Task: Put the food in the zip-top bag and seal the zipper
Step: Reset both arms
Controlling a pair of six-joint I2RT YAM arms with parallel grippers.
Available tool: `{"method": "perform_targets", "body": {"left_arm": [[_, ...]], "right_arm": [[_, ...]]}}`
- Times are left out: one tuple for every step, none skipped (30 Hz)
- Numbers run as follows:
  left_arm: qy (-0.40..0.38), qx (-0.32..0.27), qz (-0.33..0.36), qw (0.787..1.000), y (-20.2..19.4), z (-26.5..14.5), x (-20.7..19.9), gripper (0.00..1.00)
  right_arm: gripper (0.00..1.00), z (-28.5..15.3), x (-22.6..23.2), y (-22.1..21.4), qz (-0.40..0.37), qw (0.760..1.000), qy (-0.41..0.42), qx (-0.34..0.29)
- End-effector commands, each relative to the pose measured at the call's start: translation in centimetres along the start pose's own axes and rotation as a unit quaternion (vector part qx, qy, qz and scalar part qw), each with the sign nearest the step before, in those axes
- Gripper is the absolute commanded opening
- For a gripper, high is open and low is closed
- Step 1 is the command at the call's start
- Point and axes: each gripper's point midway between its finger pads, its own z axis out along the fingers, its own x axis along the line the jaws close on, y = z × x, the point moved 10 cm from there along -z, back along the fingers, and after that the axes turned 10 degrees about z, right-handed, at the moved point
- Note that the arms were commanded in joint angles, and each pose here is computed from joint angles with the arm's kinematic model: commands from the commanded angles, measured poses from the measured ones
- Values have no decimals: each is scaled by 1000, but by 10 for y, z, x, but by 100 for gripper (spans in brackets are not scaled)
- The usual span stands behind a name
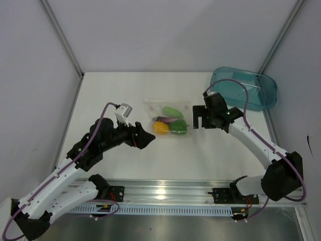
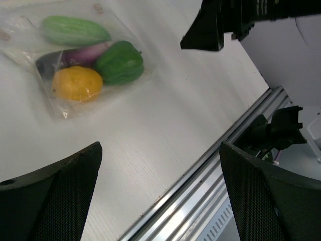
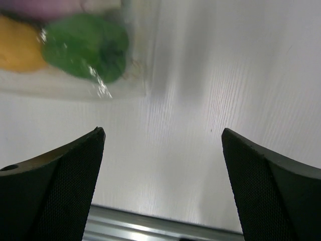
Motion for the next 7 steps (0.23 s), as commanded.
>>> {"method": "perform_targets", "body": {"left_arm": [[-25, -10, -44, 999, 0, 8, -5, 99], [-26, -8, -51, 998, -2, 10, -4, 99], [-34, -5, -58, 998, -5, 11, -5, 99], [-35, 4, -73, 997, -13, 14, -4, 100], [-44, -5, -78, 996, -13, 15, -5, 99], [-56, -5, -86, 995, -14, 16, -7, 100], [-59, 4, -104, 993, -26, 18, -5, 99]], "right_arm": [[99, -17, -4, -20, 37, 999, 26, -13], [99, -13, -9, -34, 39, 999, 27, 5], [100, -20, -9, -38, 41, 998, 44, -3], [99, -22, -9, -44, 42, 998, 55, -1], [99, -19, -14, -57, 42, 997, 57, 9], [99, -28, -14, -57, 48, 996, 80, -14], [100, -32, -13, -60, 52, 994, 98, -16]]}}
